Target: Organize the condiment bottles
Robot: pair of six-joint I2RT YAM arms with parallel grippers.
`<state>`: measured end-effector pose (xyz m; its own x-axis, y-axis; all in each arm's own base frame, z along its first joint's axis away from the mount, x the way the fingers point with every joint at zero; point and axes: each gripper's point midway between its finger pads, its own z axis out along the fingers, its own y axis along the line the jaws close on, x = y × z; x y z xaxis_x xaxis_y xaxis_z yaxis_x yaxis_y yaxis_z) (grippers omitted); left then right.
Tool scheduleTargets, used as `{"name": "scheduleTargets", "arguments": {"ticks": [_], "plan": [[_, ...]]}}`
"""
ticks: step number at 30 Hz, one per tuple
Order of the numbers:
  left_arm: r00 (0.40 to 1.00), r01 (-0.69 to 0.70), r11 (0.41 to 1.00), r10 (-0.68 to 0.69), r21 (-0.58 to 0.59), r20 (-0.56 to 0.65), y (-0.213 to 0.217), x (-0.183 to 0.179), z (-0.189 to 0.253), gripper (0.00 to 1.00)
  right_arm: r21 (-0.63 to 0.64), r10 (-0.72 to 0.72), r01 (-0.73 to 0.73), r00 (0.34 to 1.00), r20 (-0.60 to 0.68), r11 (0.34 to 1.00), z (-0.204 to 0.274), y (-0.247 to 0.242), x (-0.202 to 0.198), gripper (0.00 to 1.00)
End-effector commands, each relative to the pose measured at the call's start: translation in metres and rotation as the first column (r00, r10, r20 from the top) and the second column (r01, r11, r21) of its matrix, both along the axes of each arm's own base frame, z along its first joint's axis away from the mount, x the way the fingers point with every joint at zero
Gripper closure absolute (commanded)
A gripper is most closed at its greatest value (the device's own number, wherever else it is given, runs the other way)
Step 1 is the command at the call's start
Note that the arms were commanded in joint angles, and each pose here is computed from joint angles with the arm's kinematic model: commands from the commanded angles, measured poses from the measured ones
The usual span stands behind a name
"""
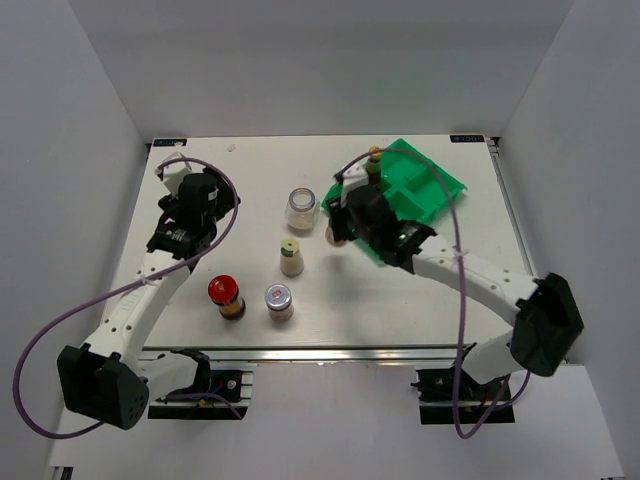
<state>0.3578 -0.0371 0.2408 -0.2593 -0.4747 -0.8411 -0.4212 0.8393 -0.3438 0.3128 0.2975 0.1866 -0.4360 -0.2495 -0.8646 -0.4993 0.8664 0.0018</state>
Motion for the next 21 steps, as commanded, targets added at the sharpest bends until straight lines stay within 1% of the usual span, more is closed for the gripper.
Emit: {"name": "scheduleTargets", "arguments": {"ticks": [1,3,4,5,8,9,11,12,13,14,15,16,17,18,19,20,21], "plan": [[0.998,-0.008,1.000,0.008,-0.003,0.070,0.003,0.012,0.025,0.02,0.152,-0.200,0.172,0.959,0.199,0.973,0.107,-0.057,0.047,0.89],[0.998,0.012,1.000,-0.011,-0.015,0.068,0.003,0.018,0.022,0.02,0.176,-0.296,0.259,0.924,0.241,0.950,0.134,-0.088,0.066,0.90],[0.997,0.019,1.000,-0.017,-0.023,0.073,0.003,0.022,0.022,0.02,0.178,-0.364,0.327,0.897,0.251,0.928,0.141,-0.114,0.082,0.89],[0.998,0.011,1.000,-0.009,-0.029,0.064,0.008,0.026,0.018,0.02,0.202,-0.407,0.362,0.872,0.273,0.910,0.158,-0.129,0.092,0.89],[0.999,-0.002,0.999,0.004,-0.033,0.049,0.014,0.034,0.014,0.02,0.215,-0.508,0.463,0.818,0.269,0.860,0.163,-0.175,0.129,0.89],[0.999,-0.003,0.999,0.005,-0.035,0.054,0.015,0.036,0.015,0.02,0.223,-0.534,0.489,0.805,0.258,0.844,0.164,-0.189,0.150,0.90],[0.998,-0.013,0.999,0.015,-0.034,0.058,0.020,0.040,0.014,0.02,0.216,-0.543,0.502,0.807,0.232,0.837,0.158,-0.196,0.171,0.90],[0.998,-0.016,0.999,0.018,-0.034,0.055,0.021,0.042,0.012,0.02,0.219,-0.548,0.506,0.807,0.222,0.834,0.156,-0.195,0.193,0.90],[0.998,-0.012,0.999,0.013,-0.036,0.054,0.021,0.044,0.012,0.02,0.222,-0.562,0.521,0.800,0.208,0.824,0.153,-0.200,0.205,0.90],[0.998,-0.017,0.999,0.019,-0.036,0.052,0.024,0.046,0.012,0.02,0.207,-0.561,0.526,0.806,0.189,0.825,0.147,-0.200,0.213,0.91],[0.999,-0.019,0.999,0.020,-0.030,0.039,0.025,0.048,0.008,0.02,0.207,-0.568,0.533,0.802,0.186,0.820,0.143,-0.197,0.234,0.91],[0.999,-0.023,0.999,0.025,-0.029,0.041,0.027,0.049,0.009,0.02,0.204,-0.572,0.539,0.802,0.173,0.817,0.137,-0.195,0.244,0.91],[0.999,-0.029,0.999,0.030,-0.027,0.037,0.029,0.049,0.008,0.02,0.194,-0.574,0.545,0.804,0.155,0.816,0.130,-0.195,0.251,0.91],[0.999,-0.030,0.999,0.031,-0.023,0.033,0.031,0.049,0.007,0.02,0.164,-0.572,0.552,0.812,0.119,0.818,0.103,-0.191,0.266,0.90],[0.999,-0.032,0.999,0.032,-0.021,0.028,0.032,0.049,0.006,0.02,0.185,-0.575,0.551,0.808,0.125,0.814,0.110,-0.190,0.275,0.90],[0.999,-0.040,0.999,0.040,-0.021,0.024,0.034,0.049,0.004,0.02,0.185,-0.583,0.560,0.805,0.112,0.808,0.103,-0.190,0.280,0.90],[0.999,-0.042,0.999,0.042,-0.018,0.025,0.035,0.049,0.004,0.02,0.155,-0.582,0.568,0.810,0.071,0.808,0.079,-0.189,0.287,0.90]]}}
